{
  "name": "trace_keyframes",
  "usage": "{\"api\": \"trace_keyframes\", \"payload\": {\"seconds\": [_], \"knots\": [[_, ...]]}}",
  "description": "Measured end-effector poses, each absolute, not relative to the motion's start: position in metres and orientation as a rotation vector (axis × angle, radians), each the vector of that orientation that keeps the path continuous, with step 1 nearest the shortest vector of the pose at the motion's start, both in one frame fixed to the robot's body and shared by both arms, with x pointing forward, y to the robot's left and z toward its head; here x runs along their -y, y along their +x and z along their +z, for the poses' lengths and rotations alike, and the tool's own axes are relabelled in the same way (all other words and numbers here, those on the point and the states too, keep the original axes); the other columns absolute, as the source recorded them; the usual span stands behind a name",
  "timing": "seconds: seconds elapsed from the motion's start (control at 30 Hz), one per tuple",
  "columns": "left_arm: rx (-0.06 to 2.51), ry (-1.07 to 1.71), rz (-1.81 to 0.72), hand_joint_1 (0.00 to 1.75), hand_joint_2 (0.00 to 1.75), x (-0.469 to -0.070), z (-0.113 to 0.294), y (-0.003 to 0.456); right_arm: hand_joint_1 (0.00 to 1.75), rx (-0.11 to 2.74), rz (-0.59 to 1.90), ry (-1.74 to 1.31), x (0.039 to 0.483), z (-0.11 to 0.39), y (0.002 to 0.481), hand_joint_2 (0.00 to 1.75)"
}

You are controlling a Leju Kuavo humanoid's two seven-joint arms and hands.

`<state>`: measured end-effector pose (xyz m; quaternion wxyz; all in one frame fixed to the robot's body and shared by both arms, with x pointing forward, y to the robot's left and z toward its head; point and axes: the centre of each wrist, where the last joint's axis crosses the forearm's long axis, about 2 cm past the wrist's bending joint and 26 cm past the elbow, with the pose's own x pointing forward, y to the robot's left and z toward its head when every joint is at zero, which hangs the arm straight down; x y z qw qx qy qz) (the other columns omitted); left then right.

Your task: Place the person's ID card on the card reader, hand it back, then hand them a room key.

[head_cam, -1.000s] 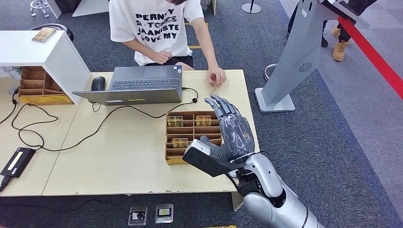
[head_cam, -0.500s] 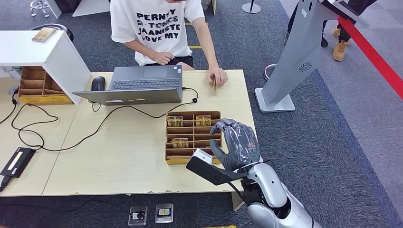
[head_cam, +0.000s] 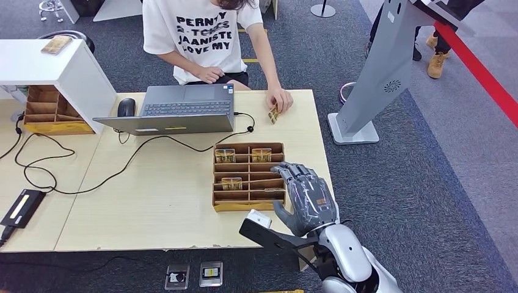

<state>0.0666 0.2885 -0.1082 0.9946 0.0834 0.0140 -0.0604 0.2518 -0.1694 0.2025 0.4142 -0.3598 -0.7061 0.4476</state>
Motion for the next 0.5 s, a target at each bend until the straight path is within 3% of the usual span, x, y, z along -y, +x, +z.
{"api": "trace_keyframes", "payload": {"seconds": [0.5], "knots": [[-0.022,0.160,-0.146,0.00,0.00,-0.2884,-0.1082,0.0668,0.55,1.736,1.175,-0.928,0.1705,0.1998,0.2480,1.75]]}}
